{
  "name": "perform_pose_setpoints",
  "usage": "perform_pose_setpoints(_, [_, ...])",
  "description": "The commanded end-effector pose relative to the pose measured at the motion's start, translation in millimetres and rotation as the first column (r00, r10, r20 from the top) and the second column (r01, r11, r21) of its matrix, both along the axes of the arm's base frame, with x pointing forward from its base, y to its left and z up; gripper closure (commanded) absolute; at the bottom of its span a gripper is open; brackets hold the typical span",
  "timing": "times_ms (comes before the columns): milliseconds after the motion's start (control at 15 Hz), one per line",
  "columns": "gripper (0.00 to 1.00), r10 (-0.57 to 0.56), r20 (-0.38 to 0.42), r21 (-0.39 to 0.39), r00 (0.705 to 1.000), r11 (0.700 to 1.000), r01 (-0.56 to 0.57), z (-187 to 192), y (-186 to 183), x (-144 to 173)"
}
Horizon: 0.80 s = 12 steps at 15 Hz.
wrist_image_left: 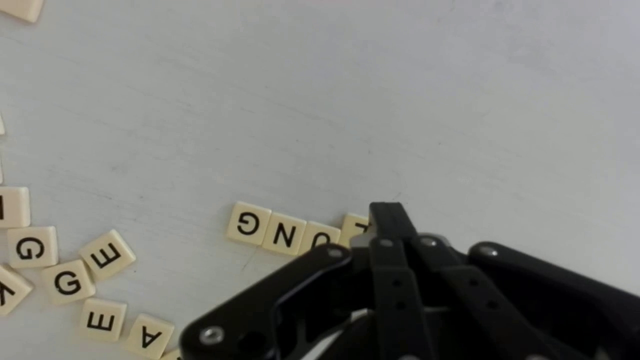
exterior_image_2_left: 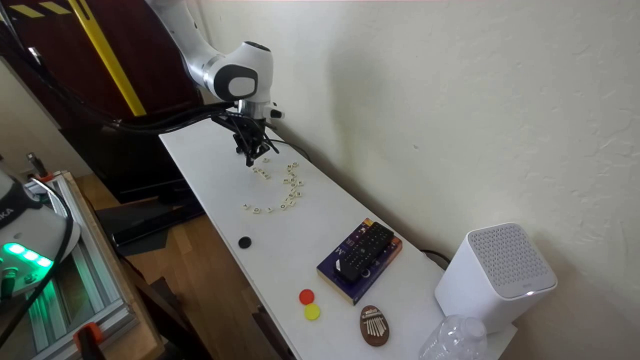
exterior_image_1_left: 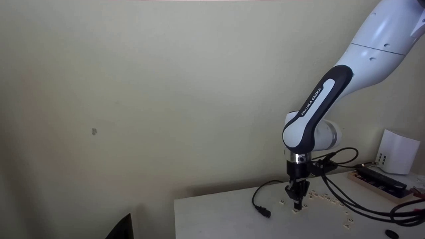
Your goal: Replace the first tile in the word with a new one
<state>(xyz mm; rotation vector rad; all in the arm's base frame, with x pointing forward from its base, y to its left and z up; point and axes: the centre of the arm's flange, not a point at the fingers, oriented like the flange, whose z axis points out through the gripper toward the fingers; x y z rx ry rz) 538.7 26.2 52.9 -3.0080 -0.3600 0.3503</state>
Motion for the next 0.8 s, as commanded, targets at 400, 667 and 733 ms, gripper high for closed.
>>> perform_pose_setpoints(400, [1.0,0.0,0.025,-0.023,1.0,1.0,0.001,0.8,-4.1,-6.7])
perform_pose_setpoints(667, [1.0,-0.005,0.038,-0.024,0.999,1.0,0.006,2.9,-5.9,-8.2])
perform_pose_setpoints(733, [1.0,-0.004,0.038,-0.026,0.999,1.0,0.005,2.6,-6.0,-8.3])
